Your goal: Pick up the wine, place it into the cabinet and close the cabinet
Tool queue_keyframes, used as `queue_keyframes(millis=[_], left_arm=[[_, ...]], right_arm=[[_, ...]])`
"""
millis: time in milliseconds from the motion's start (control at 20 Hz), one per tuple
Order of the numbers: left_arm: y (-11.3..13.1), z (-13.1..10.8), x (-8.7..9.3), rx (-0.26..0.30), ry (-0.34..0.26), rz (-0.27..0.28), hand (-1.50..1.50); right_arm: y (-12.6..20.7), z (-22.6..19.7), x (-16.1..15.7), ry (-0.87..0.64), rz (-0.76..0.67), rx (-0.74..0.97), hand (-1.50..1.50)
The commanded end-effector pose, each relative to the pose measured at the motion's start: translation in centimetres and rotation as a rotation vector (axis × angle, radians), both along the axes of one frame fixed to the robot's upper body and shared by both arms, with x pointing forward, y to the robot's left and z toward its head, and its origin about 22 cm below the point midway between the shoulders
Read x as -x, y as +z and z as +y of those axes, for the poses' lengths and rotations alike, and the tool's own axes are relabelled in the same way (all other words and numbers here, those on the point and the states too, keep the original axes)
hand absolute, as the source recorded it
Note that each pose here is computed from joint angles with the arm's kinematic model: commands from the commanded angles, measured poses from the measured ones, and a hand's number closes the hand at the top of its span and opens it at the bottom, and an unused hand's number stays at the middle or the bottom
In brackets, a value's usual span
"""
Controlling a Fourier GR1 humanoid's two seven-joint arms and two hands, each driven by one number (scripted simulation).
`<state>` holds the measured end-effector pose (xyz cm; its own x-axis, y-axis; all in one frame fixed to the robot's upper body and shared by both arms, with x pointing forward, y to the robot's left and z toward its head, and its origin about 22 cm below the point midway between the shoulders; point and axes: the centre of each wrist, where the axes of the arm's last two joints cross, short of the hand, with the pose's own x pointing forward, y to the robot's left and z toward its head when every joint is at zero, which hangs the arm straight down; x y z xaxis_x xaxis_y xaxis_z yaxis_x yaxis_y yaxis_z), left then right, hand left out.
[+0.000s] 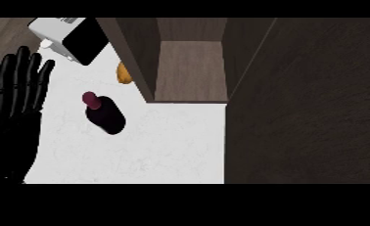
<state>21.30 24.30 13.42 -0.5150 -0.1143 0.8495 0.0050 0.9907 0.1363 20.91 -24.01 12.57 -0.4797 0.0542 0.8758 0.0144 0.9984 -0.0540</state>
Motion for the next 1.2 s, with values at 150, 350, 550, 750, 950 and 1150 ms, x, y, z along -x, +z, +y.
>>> queue_keyframes(millis=[150,350,550,750,950,1150], left_arm=[[-1.5,0.5,-2.6,0.047,-0.001,-0.006,-1.50],[-3.0,-1.3,-2.1,0.323,-0.086,0.235,-1.50],[0.9,-0.5,-0.1,0.366,-0.113,0.279,-1.50],[2.6,-1.2,2.0,0.366,-0.093,0.273,-1.50],[5.7,-0.9,2.6,0.374,-0.086,0.278,-1.50],[6.3,0.1,4.0,0.362,-0.076,0.269,-1.50]], right_arm=[[0.5,0.6,2.5,0.048,-0.035,0.067,-1.50],[-0.7,2.2,3.7,0.307,0.143,-0.027,-1.50],[1.3,1.4,6.4,0.338,0.183,0.006,-1.50],[5.2,1.5,10.9,0.343,0.162,-0.033,-1.50],[6.0,1.9,11.0,0.360,0.165,-0.060,-1.50],[6.4,3.1,10.5,0.356,0.174,-0.054,-1.50]])
